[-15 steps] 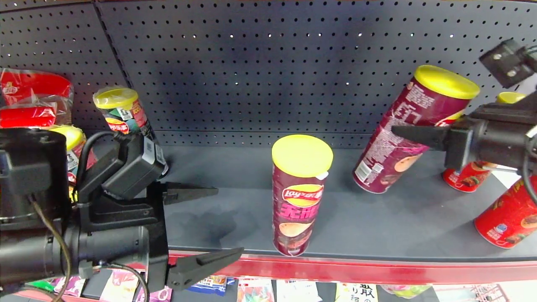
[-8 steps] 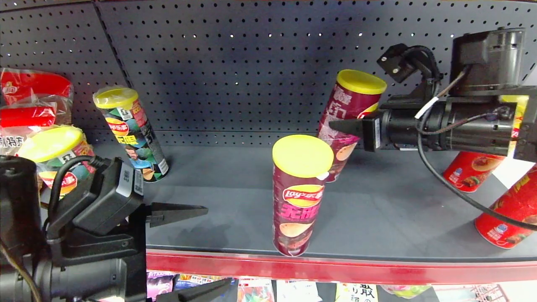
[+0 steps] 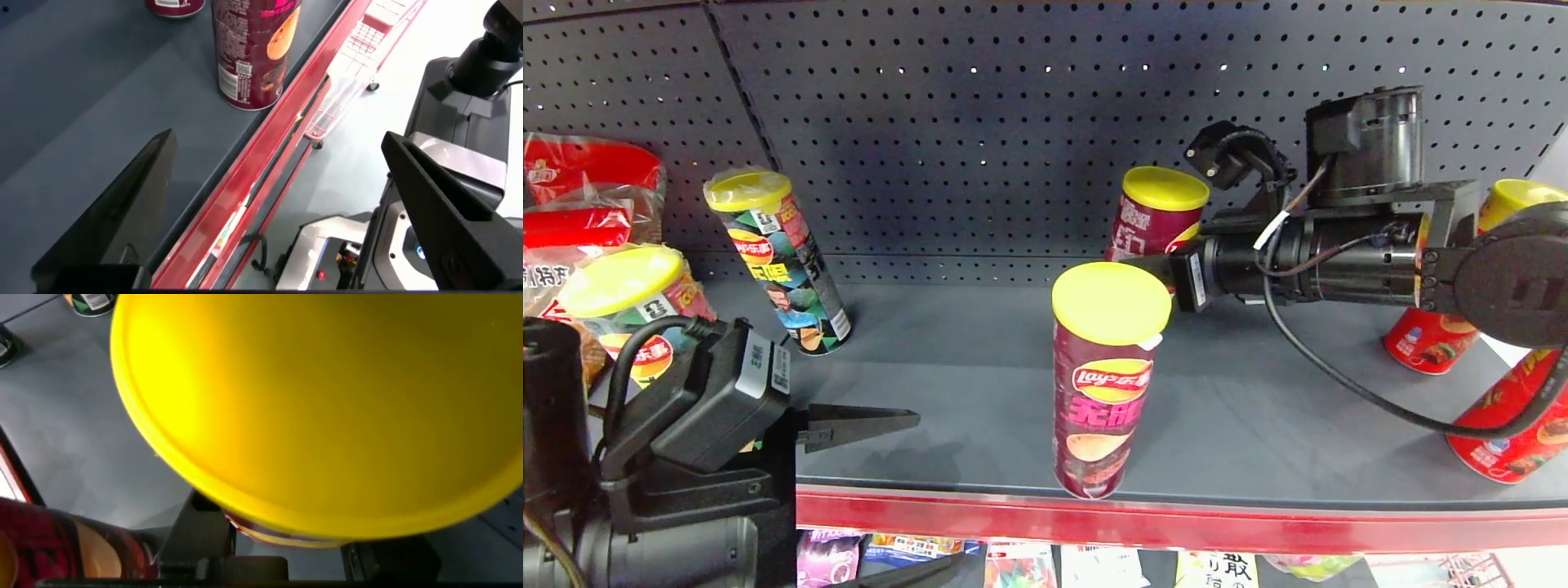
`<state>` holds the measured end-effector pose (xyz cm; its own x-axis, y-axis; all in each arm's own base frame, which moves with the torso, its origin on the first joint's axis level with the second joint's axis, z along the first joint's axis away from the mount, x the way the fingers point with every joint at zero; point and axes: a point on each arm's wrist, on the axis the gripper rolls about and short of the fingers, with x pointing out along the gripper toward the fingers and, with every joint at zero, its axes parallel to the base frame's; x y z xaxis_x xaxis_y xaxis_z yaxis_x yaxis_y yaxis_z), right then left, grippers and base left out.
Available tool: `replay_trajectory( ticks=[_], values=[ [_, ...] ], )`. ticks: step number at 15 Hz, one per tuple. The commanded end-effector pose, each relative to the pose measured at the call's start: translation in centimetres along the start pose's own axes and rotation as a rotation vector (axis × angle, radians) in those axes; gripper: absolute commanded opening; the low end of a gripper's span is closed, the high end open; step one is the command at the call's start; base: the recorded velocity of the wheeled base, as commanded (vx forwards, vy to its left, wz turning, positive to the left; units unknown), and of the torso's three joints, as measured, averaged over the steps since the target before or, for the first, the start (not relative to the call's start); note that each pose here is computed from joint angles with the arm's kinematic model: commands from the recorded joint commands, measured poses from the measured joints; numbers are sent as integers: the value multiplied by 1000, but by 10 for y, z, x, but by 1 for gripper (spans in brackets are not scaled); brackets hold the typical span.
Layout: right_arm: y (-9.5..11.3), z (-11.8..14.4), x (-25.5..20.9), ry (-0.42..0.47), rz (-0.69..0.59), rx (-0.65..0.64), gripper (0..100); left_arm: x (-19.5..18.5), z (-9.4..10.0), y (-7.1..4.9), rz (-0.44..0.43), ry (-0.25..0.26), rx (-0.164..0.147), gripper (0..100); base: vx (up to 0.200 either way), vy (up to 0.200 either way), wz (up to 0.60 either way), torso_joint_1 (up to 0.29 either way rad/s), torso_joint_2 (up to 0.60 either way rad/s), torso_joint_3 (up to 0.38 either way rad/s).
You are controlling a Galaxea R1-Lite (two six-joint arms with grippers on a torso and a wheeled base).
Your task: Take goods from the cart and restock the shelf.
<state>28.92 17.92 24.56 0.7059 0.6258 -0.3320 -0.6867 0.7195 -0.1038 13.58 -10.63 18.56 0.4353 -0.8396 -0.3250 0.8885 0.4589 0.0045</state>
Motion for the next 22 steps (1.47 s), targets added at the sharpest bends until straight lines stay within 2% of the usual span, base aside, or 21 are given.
replay_trajectory(
  ticks=[1,8,9,13,17,19,22],
  values=[
    [0,0,6,4,5,-1,0,1,-1,1,3,6,-4,100,0,0,0,0,0,0],
    [8,-2,6,11,17,-5,0,1,-1,1,3,5,-3,100,0,0,0,0,0,0],
    [8,-2,5,13,12,-5,100,1,-1,1,3,5,-3,100,0,0,0,0,0,0],
    [13,-4,0,19,12,-4,100,1,-1,1,3,6,-4,100,0,0,0,0,0,0],
    [15,-4,-25,7,-13,-1,100,2,-1,2,11,10,-5,100,0,0,0,0,0,0],
    [18,-19,-47,34,-65,27,100,6,2,9,52,13,-9,100,0,0,0,0,0,0],
    [21,-30,-80,35,-108,44,100,12,5,13,58,18,-12,100,0,0,0,0,0,0]
  ],
)
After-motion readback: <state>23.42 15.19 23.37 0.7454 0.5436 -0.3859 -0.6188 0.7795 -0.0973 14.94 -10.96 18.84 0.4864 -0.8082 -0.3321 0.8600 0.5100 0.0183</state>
